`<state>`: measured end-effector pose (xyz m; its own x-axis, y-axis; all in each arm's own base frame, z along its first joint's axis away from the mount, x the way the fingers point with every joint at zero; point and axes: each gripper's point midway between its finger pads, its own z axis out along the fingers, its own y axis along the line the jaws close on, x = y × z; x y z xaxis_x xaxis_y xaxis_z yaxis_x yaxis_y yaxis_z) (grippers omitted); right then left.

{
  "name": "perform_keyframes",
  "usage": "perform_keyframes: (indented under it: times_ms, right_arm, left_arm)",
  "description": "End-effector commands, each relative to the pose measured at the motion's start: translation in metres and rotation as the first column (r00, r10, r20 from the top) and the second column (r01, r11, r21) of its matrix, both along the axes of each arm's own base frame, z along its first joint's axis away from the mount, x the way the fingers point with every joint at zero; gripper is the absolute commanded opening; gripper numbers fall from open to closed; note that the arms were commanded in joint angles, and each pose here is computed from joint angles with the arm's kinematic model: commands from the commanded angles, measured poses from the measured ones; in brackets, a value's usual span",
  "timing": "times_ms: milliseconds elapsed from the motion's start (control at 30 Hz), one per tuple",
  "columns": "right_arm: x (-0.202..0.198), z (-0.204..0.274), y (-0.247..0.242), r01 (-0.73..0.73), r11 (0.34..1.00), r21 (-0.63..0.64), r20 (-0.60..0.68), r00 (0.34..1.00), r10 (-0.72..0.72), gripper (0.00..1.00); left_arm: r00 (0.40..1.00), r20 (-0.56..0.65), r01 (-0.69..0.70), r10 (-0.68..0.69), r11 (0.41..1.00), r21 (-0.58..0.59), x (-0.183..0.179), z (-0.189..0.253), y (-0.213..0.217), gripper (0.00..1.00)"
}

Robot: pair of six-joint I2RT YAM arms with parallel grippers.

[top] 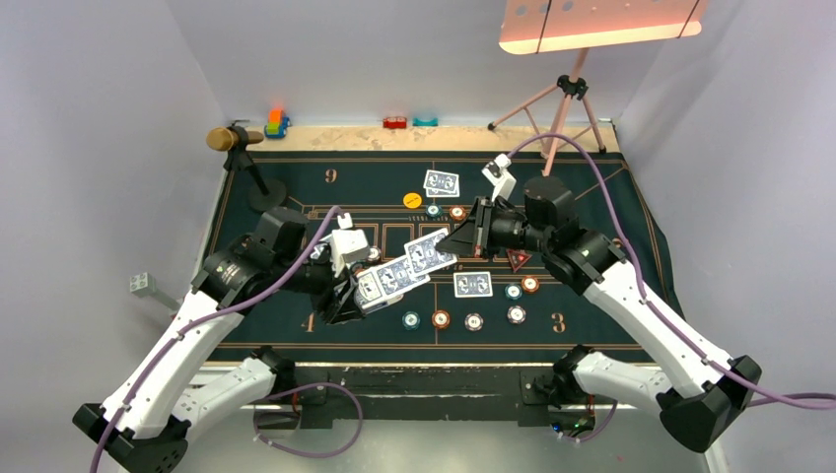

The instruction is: Distribute texas hold em gaming equipment

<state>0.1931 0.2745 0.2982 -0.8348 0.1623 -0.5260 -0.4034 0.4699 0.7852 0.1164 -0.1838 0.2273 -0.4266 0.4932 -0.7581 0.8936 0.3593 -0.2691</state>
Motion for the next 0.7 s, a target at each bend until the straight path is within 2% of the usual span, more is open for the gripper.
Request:
perform_keyframes:
  times_ms: [0,333,500,667]
  right_arm:
    - [-0.004,0.044,-0.002,-0.016,0.995,0.101,0.077,0.997,0.008,0.00]
    - [0.005,0.042,-0.025,0.053,0.996,0.066,0.091,0.994,-0.059,0.00]
    - [0.027,0.001,-0.061,0.209,0.976,-0.057,0.065,0.976,-0.206,0.00]
    - [0.040,-0.046,-0.074,0.248,0.962,-0.110,0.004,0.968,-0.249,0.00]
  left_arm:
    - [1.000,0.025,0.004,-0.002,0.998,-0.057,0.002,0.012,-0.006,0.17]
    - [1.000,0.025,0.003,-0.001,0.998,-0.057,0.000,0.012,-0.005,0.17]
    - [1.000,0.029,0.006,-0.004,0.998,-0.060,-0.001,0.013,-0.004,0.17]
    - [1.000,0.030,0.008,-0.007,0.998,-0.061,-0.001,0.014,-0.005,0.17]
